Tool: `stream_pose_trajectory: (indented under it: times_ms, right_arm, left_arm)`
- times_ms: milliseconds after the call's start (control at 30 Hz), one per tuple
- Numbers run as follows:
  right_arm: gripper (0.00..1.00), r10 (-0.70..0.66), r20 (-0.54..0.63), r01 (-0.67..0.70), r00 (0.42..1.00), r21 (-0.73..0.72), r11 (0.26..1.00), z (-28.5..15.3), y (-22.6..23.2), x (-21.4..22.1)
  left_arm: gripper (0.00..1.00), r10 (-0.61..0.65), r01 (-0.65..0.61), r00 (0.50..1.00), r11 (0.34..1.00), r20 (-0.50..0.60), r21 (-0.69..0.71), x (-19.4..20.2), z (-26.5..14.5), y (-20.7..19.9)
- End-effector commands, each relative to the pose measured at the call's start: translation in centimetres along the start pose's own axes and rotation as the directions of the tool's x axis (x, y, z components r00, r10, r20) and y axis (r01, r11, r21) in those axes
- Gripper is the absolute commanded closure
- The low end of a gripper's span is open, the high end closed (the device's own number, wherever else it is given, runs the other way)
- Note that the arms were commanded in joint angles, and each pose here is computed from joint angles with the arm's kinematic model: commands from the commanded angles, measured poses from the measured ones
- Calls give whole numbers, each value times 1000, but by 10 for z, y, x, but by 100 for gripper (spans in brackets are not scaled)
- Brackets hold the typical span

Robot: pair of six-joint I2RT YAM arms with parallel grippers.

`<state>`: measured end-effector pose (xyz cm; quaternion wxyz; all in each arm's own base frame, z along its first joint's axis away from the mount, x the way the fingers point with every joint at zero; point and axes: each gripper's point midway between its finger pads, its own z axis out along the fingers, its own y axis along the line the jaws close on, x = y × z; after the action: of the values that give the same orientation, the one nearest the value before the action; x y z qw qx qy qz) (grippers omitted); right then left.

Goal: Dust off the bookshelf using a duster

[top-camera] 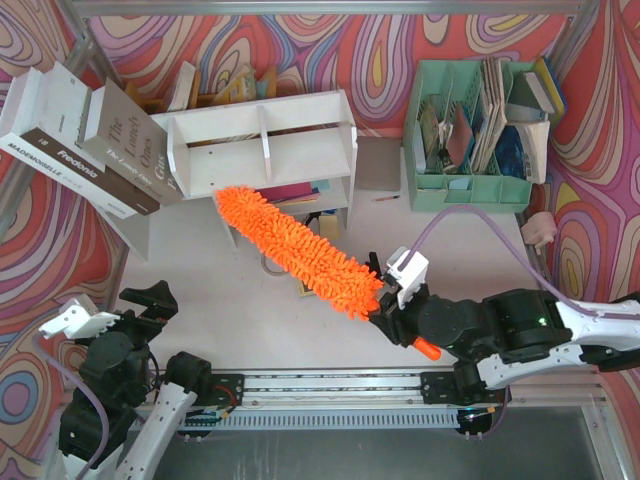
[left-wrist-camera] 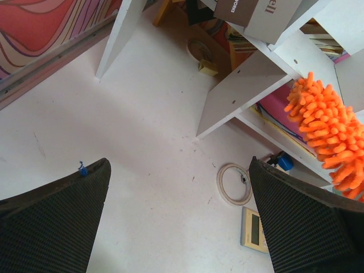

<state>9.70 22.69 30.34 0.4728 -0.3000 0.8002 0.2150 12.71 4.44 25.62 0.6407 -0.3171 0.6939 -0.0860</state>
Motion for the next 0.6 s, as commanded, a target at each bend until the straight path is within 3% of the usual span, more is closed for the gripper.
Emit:
stream_pose_trajectory:
  times_ms: [0,300,567]
  right_arm:
    - [100,68,189,-69,980,2,998,-28,-17,-55]
    - [100,183,390,-174,903,-57,983,-62,-34,-106]
    - [100,222,468,-339,855,182,923,-57,-73,-110]
  left_arm:
    - [1,-5,5,1000,1000,18,-3,-3,0,3]
    - [2,-4,4,1000,1000,19,-2,-2,0,2]
    - [1,-7,7,1000,1000,19,-2,-3,0,2]
